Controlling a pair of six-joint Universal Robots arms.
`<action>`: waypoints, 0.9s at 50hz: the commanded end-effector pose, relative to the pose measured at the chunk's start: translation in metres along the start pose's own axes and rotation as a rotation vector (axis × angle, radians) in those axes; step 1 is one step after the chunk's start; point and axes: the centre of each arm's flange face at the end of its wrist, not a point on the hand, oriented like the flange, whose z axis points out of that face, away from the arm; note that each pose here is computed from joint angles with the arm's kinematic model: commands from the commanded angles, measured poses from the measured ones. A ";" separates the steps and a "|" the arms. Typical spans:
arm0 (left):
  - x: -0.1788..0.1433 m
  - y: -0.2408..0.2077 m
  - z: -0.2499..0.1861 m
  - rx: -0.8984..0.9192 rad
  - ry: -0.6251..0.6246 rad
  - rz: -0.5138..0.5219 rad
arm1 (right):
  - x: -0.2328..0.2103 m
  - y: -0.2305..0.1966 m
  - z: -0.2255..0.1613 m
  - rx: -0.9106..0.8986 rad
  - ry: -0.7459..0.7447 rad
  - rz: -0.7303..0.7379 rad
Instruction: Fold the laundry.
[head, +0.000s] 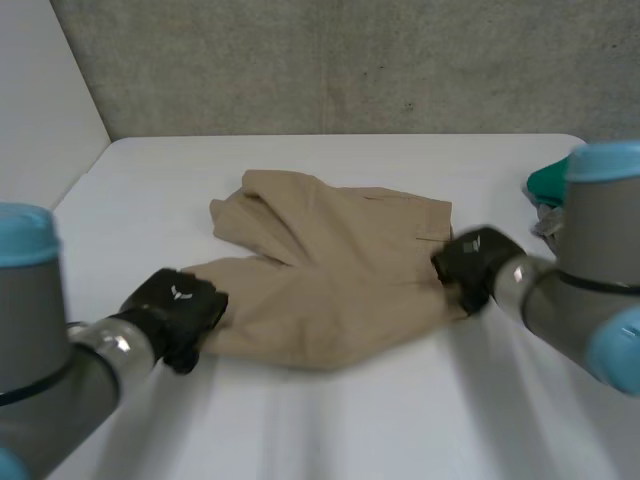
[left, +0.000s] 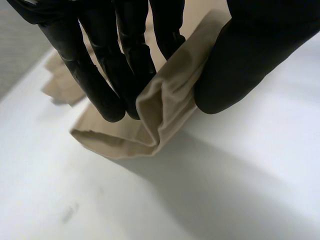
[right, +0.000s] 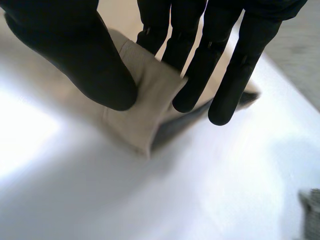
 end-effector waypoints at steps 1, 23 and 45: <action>0.007 0.015 -0.045 -0.171 0.268 0.163 | -0.018 0.035 -0.053 -0.099 -0.100 -0.469; -0.083 -0.098 0.076 0.228 -0.221 0.162 | 0.043 -0.060 0.019 0.262 0.330 -0.144; -0.176 -0.223 -0.005 0.913 -0.641 -0.180 | 0.126 -0.195 -0.020 1.099 0.766 0.132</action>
